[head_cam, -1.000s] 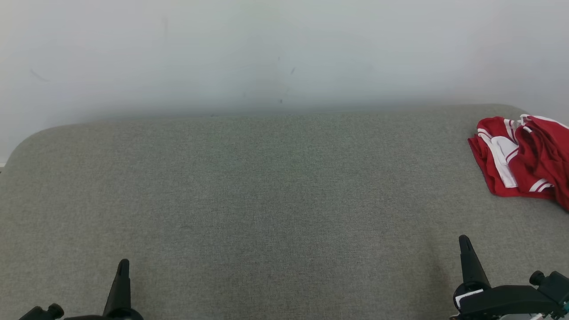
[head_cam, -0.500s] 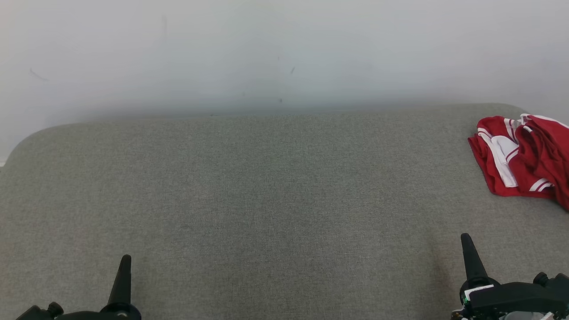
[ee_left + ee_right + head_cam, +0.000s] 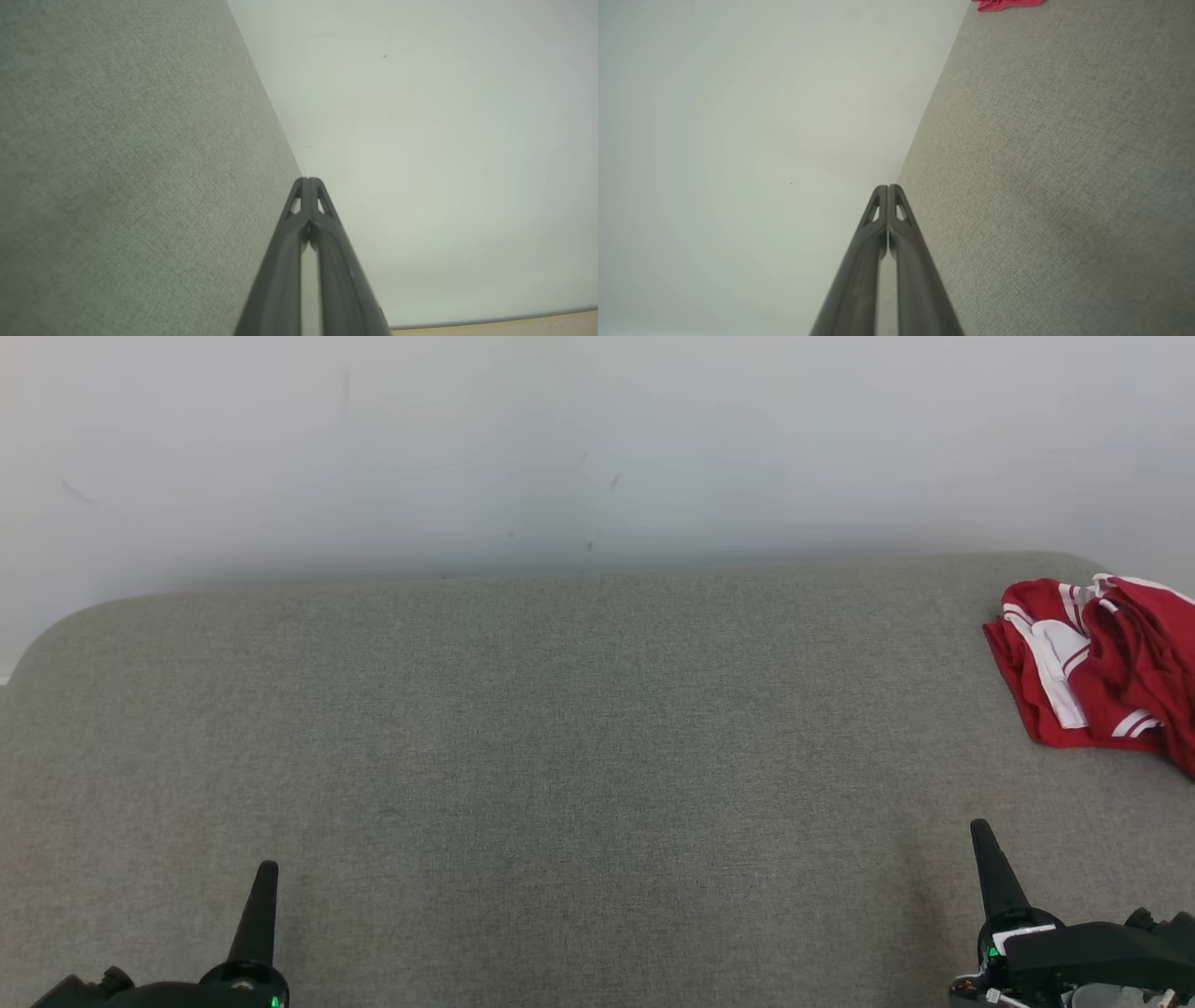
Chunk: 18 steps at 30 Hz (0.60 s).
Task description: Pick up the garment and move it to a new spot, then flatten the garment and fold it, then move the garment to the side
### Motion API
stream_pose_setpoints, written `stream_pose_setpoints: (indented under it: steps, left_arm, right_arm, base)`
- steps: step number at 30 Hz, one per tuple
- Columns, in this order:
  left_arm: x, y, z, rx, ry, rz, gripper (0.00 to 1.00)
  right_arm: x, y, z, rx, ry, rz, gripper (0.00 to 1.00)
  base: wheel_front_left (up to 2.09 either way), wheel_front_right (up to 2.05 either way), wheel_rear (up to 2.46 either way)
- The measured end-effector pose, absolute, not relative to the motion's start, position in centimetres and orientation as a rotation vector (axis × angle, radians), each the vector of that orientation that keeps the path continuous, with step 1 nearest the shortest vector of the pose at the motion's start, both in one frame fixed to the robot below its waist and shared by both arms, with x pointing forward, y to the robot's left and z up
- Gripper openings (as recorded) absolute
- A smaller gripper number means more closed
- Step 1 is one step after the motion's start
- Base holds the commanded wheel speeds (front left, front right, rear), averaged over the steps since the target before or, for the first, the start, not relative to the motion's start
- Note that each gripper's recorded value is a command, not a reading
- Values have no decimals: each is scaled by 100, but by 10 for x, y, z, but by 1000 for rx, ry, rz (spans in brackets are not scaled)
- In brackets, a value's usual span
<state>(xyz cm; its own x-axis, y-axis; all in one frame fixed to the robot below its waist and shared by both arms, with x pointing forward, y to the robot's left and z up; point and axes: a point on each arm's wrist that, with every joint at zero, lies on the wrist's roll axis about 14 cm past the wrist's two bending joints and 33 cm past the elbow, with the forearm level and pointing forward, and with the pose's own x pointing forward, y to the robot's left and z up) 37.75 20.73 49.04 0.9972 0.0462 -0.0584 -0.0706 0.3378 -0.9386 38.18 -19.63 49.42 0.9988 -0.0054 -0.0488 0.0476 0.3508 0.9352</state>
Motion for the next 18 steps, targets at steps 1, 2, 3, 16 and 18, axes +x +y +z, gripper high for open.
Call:
stream_pose_setpoints:
  steps: [1,2,3,16,18]
  left_arm:
    - [378,207,491,-1234,21,75,0]
    - [378,207,492,-1247,19,74,0]
    - [379,207,492,-1255,20,71,0]
    - [381,204,494,-1372,20,55,0]
    - [382,204,495,-1384,20,50,0]
  right_arm:
    - [382,-196,494,1220,39,-34,0]
    - [382,-197,495,1228,39,-33,0]
    - [382,-196,495,1237,39,-32,0]
    - [384,-198,497,1359,30,-29,0]
    - [384,-198,498,1377,30,-26,0]
  base:
    - [0,0,0]
    - [0,0,0]
    - [0,0,0]
    - [0,0,0]
    - [0,0,0]
